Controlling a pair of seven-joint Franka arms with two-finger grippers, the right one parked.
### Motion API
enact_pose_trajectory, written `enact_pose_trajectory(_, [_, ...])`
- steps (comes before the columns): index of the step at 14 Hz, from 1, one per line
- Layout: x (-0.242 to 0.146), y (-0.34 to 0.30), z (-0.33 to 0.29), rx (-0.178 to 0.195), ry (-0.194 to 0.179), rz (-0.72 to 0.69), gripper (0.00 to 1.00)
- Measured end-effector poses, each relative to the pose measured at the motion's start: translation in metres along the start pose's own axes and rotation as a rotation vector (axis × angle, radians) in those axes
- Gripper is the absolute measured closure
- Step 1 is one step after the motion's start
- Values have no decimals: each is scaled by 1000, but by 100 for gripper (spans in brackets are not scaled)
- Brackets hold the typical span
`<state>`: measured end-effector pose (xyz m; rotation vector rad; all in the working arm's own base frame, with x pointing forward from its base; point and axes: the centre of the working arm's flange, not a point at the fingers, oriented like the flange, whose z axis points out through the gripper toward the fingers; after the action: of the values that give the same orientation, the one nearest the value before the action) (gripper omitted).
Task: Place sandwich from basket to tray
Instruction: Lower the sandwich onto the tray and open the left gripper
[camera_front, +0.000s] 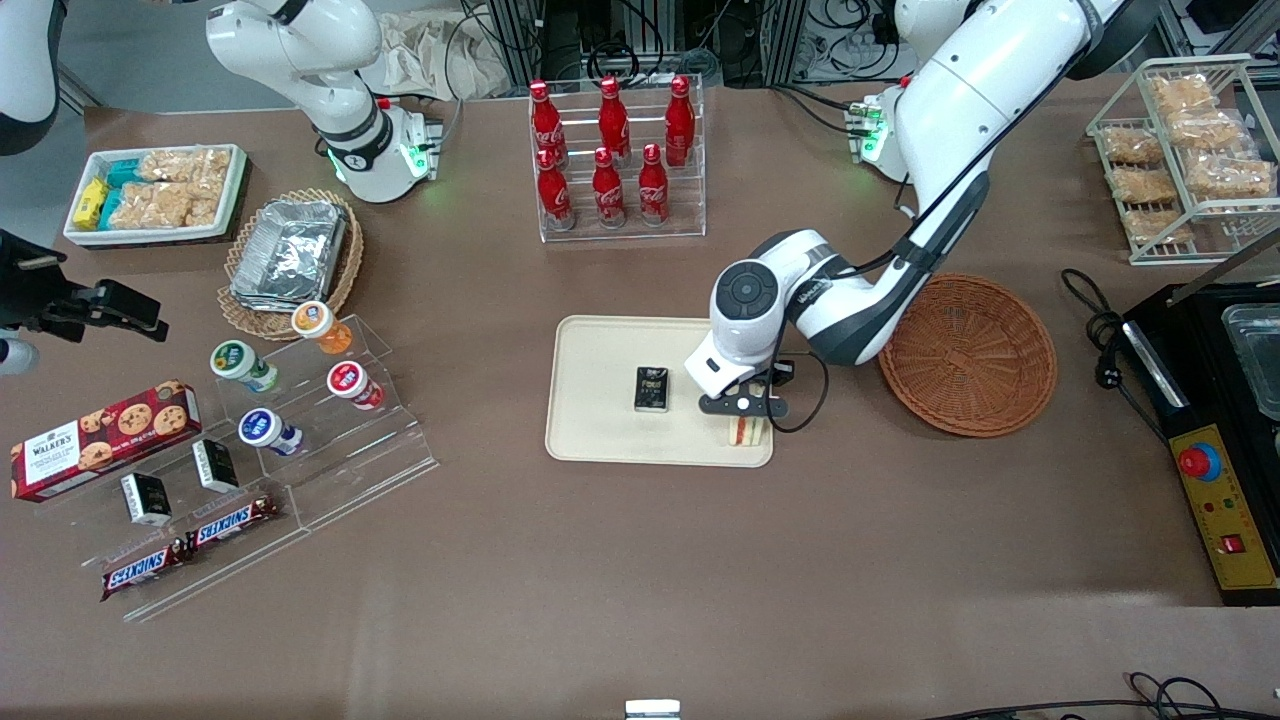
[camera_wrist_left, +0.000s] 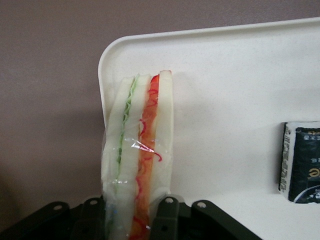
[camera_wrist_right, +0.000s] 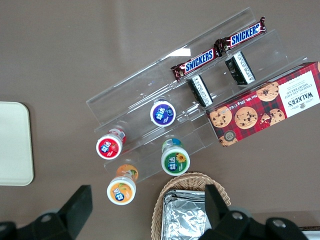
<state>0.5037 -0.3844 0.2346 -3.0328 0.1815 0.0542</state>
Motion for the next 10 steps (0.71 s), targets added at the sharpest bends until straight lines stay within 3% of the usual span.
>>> enact_pose_trajectory(6, [1, 2, -2, -2, 4, -9, 4])
enact_pose_trajectory(7, [2, 2, -3, -3, 6, -12, 0])
enact_pose_trajectory(10, [8, -1, -14, -4, 22, -37, 0])
